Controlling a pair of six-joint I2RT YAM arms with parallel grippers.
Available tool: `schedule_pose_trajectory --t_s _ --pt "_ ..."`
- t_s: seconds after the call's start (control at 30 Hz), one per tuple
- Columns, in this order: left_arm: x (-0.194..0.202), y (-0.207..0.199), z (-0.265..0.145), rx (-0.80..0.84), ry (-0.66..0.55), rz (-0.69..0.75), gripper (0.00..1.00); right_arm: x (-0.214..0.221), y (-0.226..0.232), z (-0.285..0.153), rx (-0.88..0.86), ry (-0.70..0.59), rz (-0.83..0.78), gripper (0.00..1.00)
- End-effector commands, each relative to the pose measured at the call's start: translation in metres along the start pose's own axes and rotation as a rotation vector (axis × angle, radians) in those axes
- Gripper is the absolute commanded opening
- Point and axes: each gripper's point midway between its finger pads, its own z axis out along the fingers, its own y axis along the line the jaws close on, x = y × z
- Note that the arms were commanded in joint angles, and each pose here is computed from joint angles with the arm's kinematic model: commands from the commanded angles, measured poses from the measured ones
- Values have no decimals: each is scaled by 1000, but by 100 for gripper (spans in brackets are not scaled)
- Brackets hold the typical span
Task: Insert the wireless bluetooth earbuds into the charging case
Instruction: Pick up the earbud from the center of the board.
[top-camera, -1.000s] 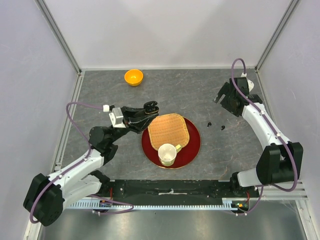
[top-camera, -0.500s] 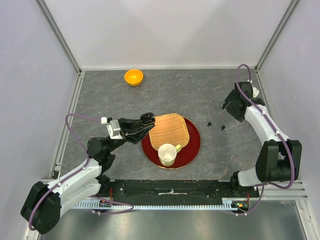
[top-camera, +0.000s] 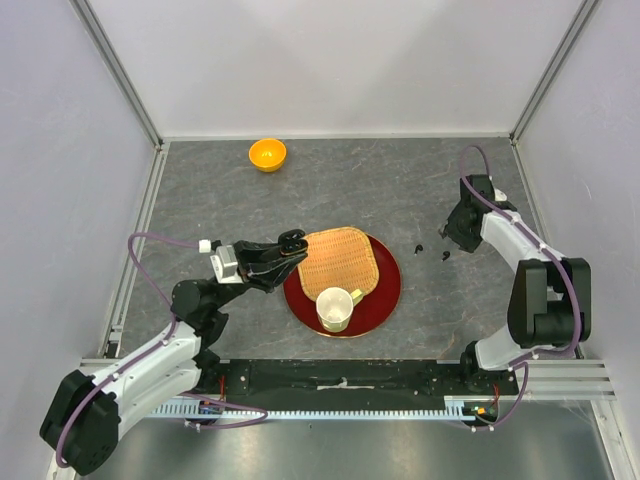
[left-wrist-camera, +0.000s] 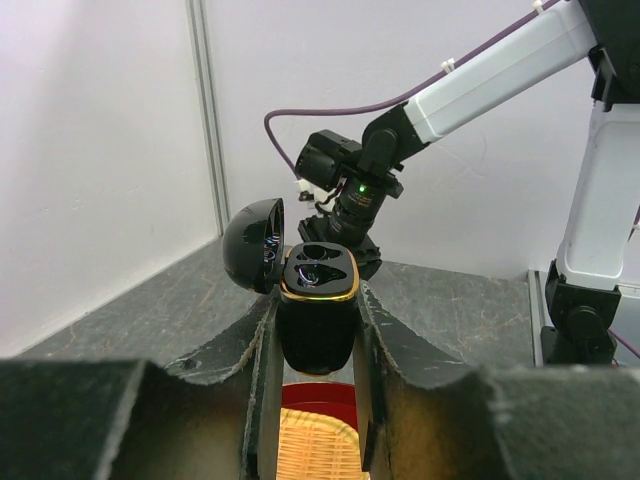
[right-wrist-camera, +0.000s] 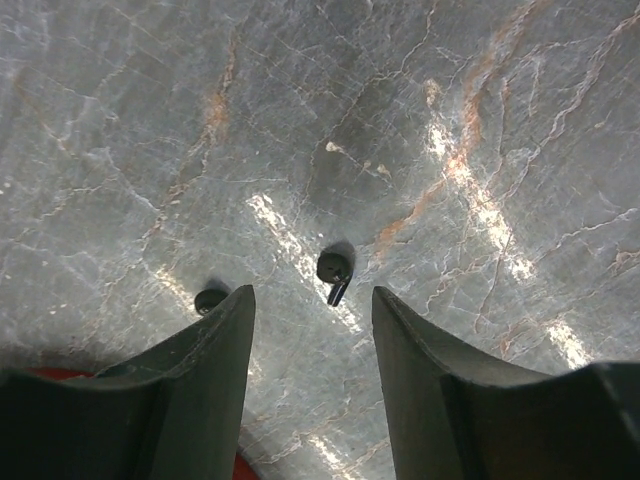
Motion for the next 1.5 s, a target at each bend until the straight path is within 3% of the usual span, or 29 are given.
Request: schedule_pose_trajectory --t_s 0.0,1.47 --pt "-5 2 -2 -16 -22 39 2 2 -7 14 32 2 -38 56" --pt "0 11 -4 -66 -12 36 2 20 -13 46 69 63 -76 43"
